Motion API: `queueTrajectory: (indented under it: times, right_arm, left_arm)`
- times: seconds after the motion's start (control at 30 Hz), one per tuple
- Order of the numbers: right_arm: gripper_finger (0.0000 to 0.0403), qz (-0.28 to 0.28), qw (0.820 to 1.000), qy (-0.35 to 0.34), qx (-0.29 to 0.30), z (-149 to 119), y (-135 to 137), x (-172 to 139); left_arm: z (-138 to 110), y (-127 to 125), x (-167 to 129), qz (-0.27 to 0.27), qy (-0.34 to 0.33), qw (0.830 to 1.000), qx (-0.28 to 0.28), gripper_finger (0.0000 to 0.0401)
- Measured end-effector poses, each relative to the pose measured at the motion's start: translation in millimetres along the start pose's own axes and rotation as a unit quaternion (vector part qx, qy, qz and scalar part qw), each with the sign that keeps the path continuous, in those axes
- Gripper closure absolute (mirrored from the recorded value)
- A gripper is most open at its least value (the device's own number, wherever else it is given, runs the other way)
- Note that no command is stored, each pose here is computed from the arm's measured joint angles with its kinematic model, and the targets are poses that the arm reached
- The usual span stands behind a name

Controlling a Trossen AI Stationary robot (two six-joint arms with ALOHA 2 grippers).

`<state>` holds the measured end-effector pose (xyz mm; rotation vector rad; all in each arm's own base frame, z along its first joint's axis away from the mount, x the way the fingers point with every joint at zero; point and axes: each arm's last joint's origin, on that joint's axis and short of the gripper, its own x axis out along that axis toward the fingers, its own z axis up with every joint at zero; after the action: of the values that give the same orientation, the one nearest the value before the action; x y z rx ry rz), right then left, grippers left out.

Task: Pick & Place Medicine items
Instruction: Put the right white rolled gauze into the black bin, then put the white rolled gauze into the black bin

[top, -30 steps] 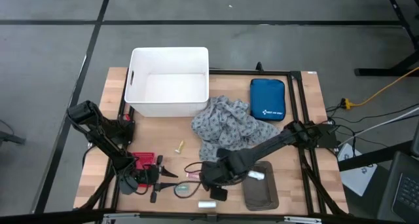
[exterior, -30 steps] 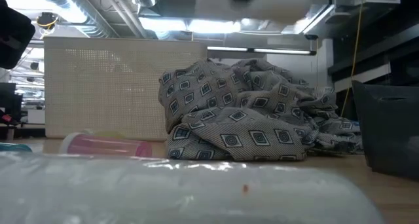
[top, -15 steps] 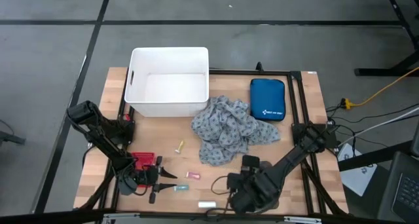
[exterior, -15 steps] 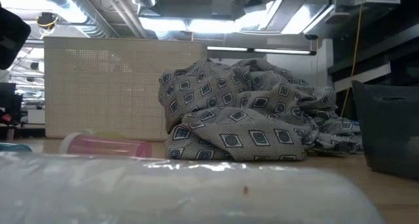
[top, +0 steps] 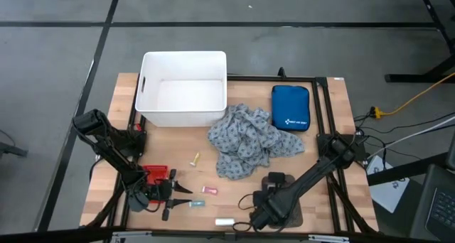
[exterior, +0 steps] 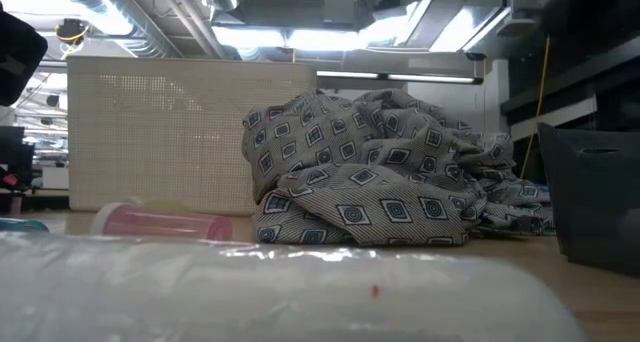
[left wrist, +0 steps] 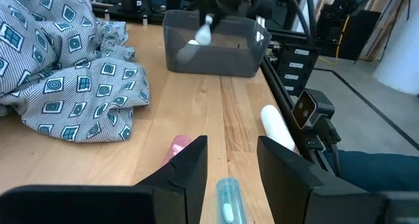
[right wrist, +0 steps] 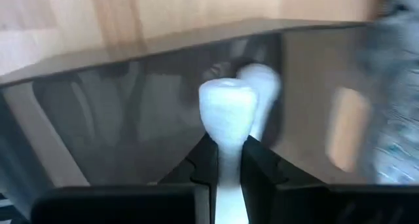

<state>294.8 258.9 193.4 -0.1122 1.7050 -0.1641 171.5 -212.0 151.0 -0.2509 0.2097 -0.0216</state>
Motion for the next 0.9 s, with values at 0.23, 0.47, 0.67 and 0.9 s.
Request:
queueTrajectory:
  times: [0.23,0.47,0.67,0.9]
  right_arm:
    - [0.0349,0.018,1.000,0.012,0.012,0.0,2.0,22.5]
    - [0.0278,0.010,0.999,0.004,0.034,0.5,1.6,22.5]
    - [0.0214,0.008,0.999,0.003,0.035,0.1,1.8,22.4]
    - [0.0178,0.020,0.999,-0.009,0.028,-4.9,-2.8,8.7]
  left_arm:
    - [0.0,0.0,0.0,0.000,0.000,1.000,0.000,0.0271]
    - [0.0,0.0,0.0,-0.001,0.000,1.000,0.000,0.0271]
    - [0.0,0.0,0.0,-0.001,0.000,1.000,0.001,0.0271]
    - [0.0,0.0,0.0,0.000,0.000,1.000,0.007,0.0271]
